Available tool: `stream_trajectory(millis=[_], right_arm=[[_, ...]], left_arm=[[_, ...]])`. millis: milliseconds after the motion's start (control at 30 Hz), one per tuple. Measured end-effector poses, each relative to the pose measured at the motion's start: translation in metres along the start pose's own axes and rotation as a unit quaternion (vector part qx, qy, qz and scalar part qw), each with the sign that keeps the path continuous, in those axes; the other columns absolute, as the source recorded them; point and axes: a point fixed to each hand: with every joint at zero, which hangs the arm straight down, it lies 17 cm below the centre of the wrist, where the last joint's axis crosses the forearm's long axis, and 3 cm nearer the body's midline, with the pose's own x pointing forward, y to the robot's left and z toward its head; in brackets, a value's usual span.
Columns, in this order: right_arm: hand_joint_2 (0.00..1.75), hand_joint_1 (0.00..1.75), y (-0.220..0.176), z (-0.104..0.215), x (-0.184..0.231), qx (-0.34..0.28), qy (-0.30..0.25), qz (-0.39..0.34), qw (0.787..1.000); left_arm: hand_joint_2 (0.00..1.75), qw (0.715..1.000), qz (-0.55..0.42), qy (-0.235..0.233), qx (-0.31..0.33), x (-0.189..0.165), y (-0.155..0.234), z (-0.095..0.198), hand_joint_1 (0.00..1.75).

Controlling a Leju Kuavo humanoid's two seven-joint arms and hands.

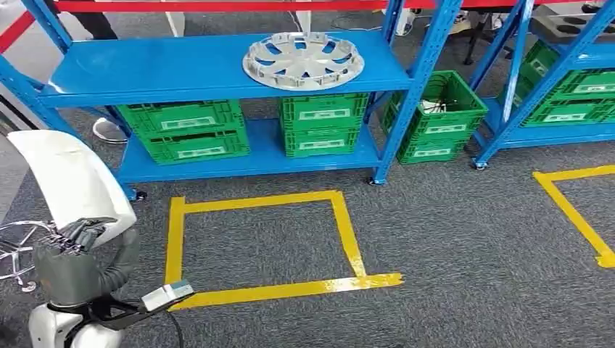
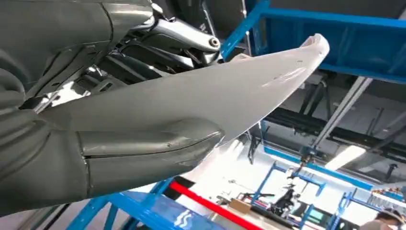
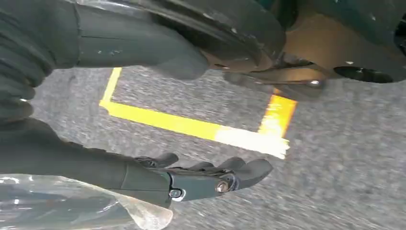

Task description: Take the parts from the cabinet and place them on the table.

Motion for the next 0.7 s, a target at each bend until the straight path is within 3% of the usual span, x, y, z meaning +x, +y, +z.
stream_trajectory(millis=[700], right_arm=[[1.75,0.0,0.012,-0.001,0.018,0.007,-0.012,-0.001,1.0]], left_arm=[[1.75,1.0,0.0,0.011,0.001,-0.005,0.001,-0.001,1.75]])
